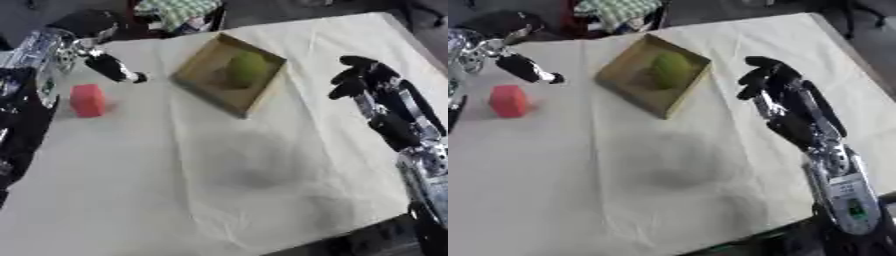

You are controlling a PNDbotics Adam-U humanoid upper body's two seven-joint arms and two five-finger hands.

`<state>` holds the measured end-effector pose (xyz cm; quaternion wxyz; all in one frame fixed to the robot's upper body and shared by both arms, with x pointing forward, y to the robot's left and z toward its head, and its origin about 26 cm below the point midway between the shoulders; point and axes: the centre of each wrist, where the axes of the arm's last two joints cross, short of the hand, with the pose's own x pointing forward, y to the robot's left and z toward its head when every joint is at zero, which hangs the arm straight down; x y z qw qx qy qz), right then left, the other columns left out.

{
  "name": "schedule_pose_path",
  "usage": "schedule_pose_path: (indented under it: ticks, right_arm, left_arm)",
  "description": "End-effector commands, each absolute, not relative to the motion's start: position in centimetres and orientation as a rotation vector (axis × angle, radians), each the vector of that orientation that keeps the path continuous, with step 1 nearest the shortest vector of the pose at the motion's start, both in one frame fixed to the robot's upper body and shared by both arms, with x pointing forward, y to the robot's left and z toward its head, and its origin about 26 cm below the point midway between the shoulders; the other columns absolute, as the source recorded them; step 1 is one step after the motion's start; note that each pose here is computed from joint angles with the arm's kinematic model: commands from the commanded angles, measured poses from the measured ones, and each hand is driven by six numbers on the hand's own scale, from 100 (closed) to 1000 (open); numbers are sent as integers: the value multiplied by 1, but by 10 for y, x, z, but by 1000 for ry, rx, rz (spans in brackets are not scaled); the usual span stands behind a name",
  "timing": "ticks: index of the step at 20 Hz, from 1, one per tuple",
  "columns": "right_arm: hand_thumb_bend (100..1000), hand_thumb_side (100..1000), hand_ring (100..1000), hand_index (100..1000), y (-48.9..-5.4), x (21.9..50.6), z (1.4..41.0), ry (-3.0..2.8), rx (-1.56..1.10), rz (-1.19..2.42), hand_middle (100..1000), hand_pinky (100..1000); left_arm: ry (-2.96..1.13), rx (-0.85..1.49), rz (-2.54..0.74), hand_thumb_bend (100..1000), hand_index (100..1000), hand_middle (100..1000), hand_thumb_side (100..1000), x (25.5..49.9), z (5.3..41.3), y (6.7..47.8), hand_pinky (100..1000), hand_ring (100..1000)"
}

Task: Pick up objects on the table and place them in the box.

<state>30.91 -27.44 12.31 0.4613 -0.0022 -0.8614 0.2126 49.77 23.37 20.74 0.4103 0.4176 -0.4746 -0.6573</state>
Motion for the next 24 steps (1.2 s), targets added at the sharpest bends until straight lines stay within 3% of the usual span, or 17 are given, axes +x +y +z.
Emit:
schedule_pose_path:
  ticks: [1,7,16,24]
  right_arm:
    - [100,547,567,845,-279,309,130,-2131,-35,540,601,623]
    - [100,548,567,846,-279,309,130,-2130,-36,539,601,623]
    - [100,550,567,846,-280,309,129,-2127,-37,538,601,622]
    - [100,550,567,846,-280,309,129,-2126,-39,538,601,622]
  left_arm:
    - [-1129,1066,-1624,623,902,807,465,502,219,257,782,768]
    - [-1034,977,-1624,598,900,806,428,505,204,272,784,772]
    - [-978,997,-1584,490,886,784,316,504,201,286,775,759]
    - [-908,974,-1581,470,875,767,300,503,198,297,772,742]
